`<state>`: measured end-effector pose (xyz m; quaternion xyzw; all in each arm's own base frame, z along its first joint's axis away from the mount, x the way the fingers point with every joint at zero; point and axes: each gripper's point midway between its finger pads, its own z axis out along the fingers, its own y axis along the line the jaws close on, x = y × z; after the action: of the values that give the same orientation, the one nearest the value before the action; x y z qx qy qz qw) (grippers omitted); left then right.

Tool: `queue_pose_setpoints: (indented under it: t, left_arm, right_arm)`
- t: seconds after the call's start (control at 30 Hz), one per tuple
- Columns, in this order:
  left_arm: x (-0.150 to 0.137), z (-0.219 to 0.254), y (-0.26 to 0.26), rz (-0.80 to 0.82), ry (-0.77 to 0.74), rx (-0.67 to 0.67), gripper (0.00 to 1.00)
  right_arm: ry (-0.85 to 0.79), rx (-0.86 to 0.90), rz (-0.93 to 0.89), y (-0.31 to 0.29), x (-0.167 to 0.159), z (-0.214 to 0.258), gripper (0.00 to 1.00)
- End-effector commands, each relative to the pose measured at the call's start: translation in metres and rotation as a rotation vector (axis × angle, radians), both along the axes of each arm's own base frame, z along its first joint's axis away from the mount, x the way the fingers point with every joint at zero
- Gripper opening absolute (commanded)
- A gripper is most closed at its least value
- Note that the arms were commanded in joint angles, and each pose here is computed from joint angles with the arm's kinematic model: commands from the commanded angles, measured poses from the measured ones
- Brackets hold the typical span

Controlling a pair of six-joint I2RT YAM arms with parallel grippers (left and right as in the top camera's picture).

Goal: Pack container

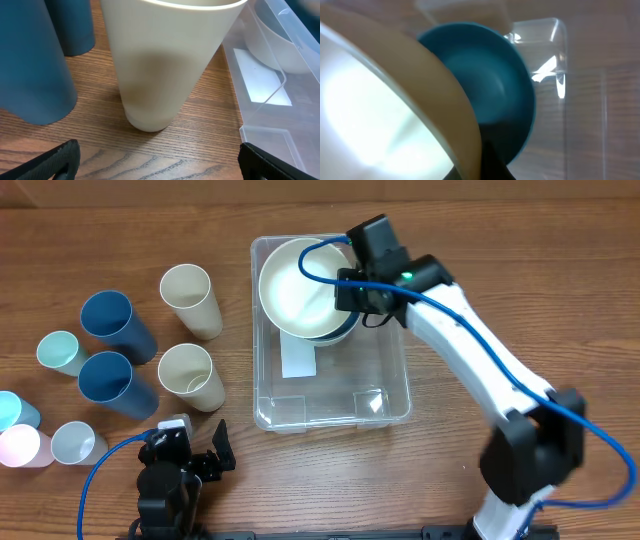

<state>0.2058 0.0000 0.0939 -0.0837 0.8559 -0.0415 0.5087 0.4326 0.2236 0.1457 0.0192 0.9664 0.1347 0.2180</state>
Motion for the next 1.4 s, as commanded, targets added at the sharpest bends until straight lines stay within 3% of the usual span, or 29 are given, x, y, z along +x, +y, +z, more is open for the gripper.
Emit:
queue_pose_setpoints:
  t: [0.0,0.03,0.07,0.1,0.2,0.37,0.47,0.53,0.7,0.87,1.0,1.07,1.17,1.37]
  left_arm:
    - [0.000,0.001,0.000,0.002,-0.008,-0.013,1.00]
    - [0.000,0.001,0.000,0.002,-0.008,-0.013,1.00]
    - [0.000,0.001,0.000,0.002,-0.008,-0.013,1.00]
    - [0.000,0.001,0.000,0.002,-0.008,-0.012,1.00]
    - [0.000,0.001,0.000,0.002,-0.008,-0.013,1.00]
    - [0.000,0.001,0.000,0.002,-0.008,-0.012,1.00]
    - [0.002,0.004,0.001,0.009,-0.025,-0.010,1.00]
    - [0.001,0.002,-0.010,-0.027,-0.011,-0.081,1.00]
    - [0.001,0.010,-0.032,-0.098,-0.025,-0.219,1.00]
    - [0.002,0.083,-0.048,-0.210,-0.218,-0.252,1.00]
    - [-0.011,0.152,-0.048,-0.205,-0.339,-0.303,1.00]
    - [-0.014,0.171,-0.047,-0.177,-0.312,-0.364,1.00]
    - [-0.005,0.186,-0.040,-0.121,-0.198,-0.344,1.00]
    - [0.045,0.243,-0.041,-0.181,0.075,-0.147,1.00]
  right_arm:
    - [-0.012,-0.005,-0.029,-0.009,0.012,-0.005,0.04]
    - [-0.009,0.002,-0.023,-0.007,0.012,-0.004,0.17]
    - [-0.007,0.024,0.003,-0.003,0.008,0.003,0.41]
    - [-0.014,0.037,0.031,-0.001,0.004,0.015,0.51]
    - [-0.095,0.040,0.018,-0.015,-0.001,0.069,0.63]
    - [-0.260,0.091,-0.157,-0.091,-0.019,0.175,0.99]
    - [-0.269,0.135,-0.434,-0.177,-0.034,0.200,1.00]
    - [-0.242,0.144,-0.619,-0.238,-0.046,0.199,1.00]
    - [-0.164,0.141,-0.878,-0.332,-0.074,0.182,1.00]
    - [-0.157,0.137,-0.919,-0.346,-0.081,0.180,1.00]
    - [-0.157,0.137,-0.919,-0.346,-0.081,0.180,1.00]
    - [-0.157,0.137,-0.919,-0.346,-0.081,0.180,1.00]
    - [-0.157,0.137,-0.919,-0.346,-0.081,0.180,1.00]
    - [-0.157,0.137,-0.919,-0.346,-0.081,0.180,1.00]
